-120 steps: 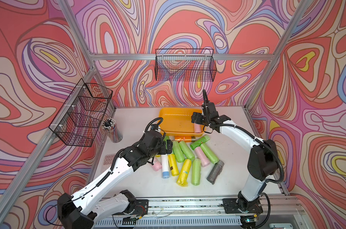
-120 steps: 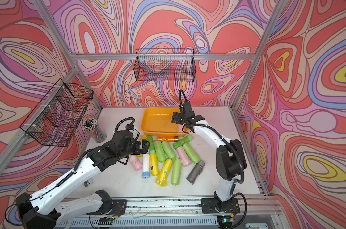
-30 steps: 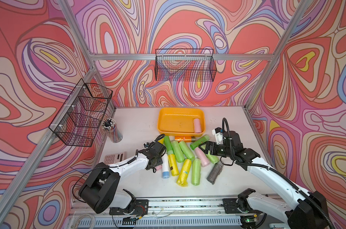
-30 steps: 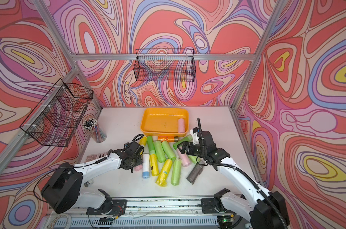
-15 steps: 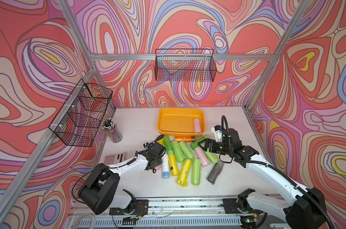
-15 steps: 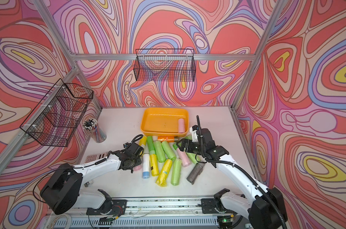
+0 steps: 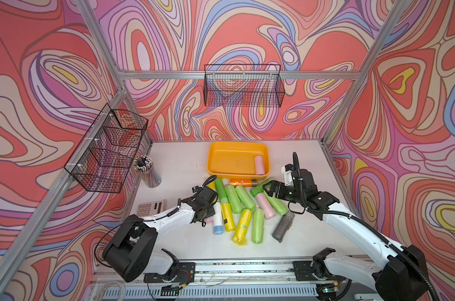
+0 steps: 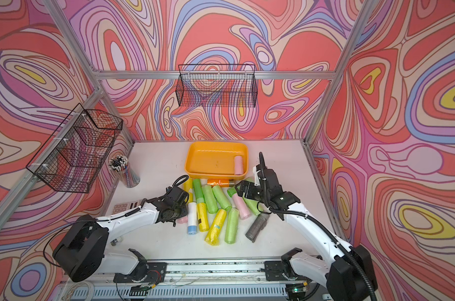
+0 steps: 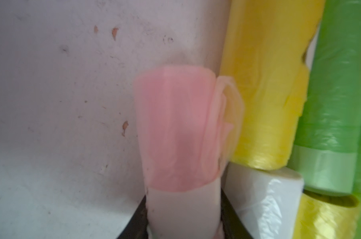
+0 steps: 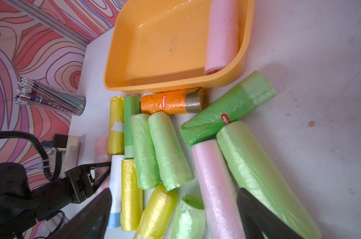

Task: Put the roll of trash bags into the storage box
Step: Pick up the roll of trash bags from the center of the board.

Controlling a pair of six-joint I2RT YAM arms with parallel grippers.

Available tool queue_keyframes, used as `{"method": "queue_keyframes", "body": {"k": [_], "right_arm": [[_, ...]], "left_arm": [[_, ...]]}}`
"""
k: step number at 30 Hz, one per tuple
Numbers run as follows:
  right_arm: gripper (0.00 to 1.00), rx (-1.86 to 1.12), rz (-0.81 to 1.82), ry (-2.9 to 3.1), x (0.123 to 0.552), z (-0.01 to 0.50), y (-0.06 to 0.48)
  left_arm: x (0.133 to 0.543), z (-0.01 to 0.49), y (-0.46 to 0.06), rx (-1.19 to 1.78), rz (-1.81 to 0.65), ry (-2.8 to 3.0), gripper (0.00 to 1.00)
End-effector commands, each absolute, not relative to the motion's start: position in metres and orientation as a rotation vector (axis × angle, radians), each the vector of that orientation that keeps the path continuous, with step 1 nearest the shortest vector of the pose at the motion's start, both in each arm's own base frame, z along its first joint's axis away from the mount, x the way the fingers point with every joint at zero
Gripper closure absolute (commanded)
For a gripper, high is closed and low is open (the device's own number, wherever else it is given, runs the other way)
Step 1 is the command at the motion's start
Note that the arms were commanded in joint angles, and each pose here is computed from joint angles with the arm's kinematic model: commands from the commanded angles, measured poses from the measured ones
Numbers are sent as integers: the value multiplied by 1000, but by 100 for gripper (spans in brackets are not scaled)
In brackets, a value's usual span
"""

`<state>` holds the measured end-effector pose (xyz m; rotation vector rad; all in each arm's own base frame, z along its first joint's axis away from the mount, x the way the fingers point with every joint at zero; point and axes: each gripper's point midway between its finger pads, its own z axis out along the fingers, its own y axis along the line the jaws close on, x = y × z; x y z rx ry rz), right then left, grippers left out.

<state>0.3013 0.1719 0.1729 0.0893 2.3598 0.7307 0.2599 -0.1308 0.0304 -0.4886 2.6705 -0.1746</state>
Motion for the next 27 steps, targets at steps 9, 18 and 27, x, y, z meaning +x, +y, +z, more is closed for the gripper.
{"method": "queue_keyframes", "body": {"k": [9, 18, 27], "right_arm": [[4, 199, 788, 2347, 315, 154, 180], [4, 203, 869, 2323, 318, 155, 190], [4, 176, 907, 2308, 310, 154, 191]], "left_arm": [[268, 78, -153, -355, -357, 2625, 96], [273, 118, -165, -314, -428, 2572, 96], [274, 151, -175, -255, -400, 2537, 99]]}}
